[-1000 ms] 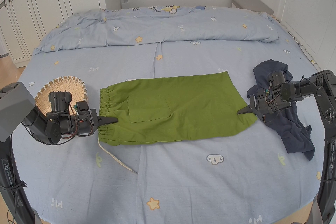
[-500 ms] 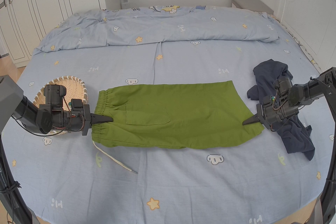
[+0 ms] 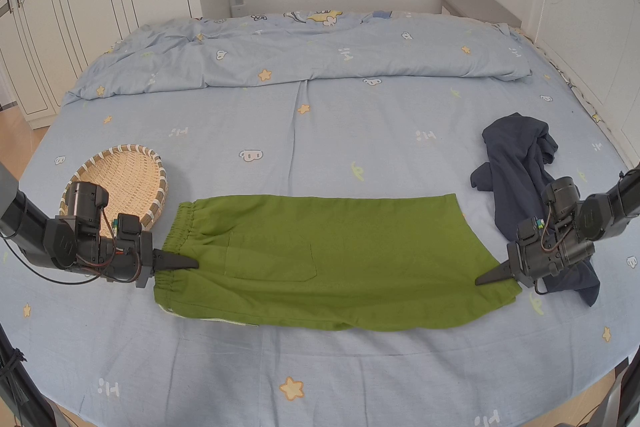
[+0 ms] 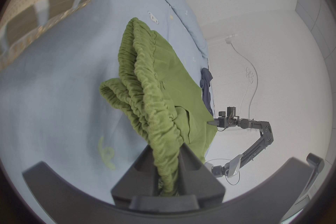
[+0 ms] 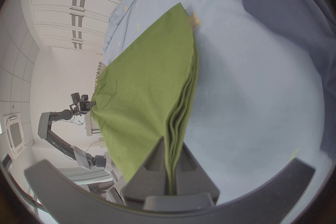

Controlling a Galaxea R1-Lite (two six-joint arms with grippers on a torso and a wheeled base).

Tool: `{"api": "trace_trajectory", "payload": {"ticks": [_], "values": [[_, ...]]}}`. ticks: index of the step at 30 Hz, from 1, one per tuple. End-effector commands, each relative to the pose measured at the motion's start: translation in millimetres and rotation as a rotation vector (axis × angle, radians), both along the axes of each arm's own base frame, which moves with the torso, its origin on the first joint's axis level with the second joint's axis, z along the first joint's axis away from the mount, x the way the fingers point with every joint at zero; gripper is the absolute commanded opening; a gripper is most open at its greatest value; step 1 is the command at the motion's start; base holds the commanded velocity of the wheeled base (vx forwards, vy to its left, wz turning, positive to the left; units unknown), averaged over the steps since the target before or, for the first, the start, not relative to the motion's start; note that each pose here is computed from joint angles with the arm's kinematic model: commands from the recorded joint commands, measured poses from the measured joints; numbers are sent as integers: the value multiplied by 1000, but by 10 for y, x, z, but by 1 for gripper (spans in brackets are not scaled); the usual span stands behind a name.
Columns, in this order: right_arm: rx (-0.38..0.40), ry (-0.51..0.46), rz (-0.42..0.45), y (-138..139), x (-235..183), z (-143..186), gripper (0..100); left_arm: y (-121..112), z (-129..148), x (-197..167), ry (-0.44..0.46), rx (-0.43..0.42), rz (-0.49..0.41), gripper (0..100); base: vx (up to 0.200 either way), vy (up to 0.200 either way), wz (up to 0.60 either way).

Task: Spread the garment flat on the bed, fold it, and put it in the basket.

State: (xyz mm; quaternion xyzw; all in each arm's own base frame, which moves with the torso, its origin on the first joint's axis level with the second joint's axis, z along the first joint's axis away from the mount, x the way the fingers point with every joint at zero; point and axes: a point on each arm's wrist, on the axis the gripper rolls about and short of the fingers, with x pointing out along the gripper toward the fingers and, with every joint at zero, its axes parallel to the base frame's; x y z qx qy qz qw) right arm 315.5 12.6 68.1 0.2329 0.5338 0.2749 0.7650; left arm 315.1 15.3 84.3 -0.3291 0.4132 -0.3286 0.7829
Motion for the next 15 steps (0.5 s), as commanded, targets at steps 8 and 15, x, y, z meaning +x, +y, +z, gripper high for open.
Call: {"api": "trace_trajectory", "payload": {"ticks": [8, 15], "values": [[-8, -61, 26, 58, -719, 2, 100, 94, -194, -589, 50, 46, -13, 0, 0, 0, 0], [-8, -80, -6, -18, -822, 77, 100, 121, -127, -621, 12, 58, -9, 0, 0, 0, 0]]}}
